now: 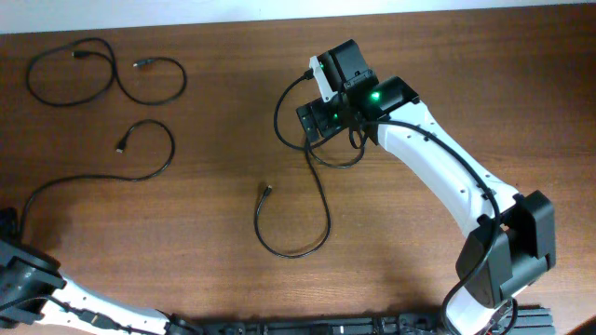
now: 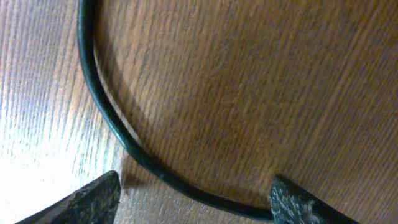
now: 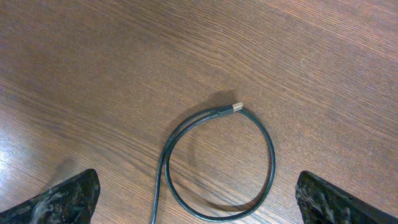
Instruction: Untangle cables
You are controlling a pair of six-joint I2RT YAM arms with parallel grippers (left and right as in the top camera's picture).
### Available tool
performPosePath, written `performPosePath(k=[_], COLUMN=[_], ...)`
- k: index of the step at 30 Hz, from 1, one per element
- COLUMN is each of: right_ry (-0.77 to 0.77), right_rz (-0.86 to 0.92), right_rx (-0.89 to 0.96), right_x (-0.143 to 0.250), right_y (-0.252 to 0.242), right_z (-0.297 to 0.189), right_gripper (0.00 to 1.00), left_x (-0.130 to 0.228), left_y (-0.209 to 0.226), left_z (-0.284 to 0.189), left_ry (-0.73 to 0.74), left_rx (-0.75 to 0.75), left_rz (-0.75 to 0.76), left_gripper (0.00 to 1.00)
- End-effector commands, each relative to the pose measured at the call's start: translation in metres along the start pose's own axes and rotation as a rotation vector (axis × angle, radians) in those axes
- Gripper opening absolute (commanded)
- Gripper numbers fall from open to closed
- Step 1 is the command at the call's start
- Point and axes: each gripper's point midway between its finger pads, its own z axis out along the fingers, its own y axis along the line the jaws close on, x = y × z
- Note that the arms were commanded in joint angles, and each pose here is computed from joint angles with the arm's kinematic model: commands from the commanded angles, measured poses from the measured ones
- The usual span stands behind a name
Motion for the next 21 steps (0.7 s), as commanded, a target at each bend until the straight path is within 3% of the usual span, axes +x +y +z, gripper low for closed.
performPosePath(k=[1,3,6,7,8,10,21], right_ry=[0.015,0.015,0.015,0.015,0.015,0.015,0.014], right_rz=[-0.006,-0.006,-0.006,-0.006,-0.006,-0.006,-0.006], right_rx=[-0.009,-0.016,-0.016,-0.016,-0.016,-0.016,-0.016], right_x=[0.004,0.004,0.004,0.004,0.004,0.004,0.004], right_y=[0.003,0.004,0.004,0.004,0.004,0.004,0.004], right_z=[0.005,0.005,0.005,0.005,0.005,0.005,0.005], right_gripper=[0.99,0.99,0.98,0.98,0.98,0.98,0.98], left_x=[0.003,0.006,0.018,0.021,0.025,0.027,0.06], left_y=[0.005,0.005,-0.001,-0.001,-0.002,-0.004,-0.05], left_z=[0.011,0.016,0.031,0.033,0.036,0.035,0.013], left_ry=[0.018,0.027,0.083,0.096,0.114,0.116,0.206], left_rx=[-0.014,-0.016,0.01,0.012,0.016,0.022,0.197], left_rz=[0.021,0.038,0.113,0.115,0.125,0.148,0.32], left_gripper=[0.65,0.53,0.45,0.37,0.21,0.03,0.0])
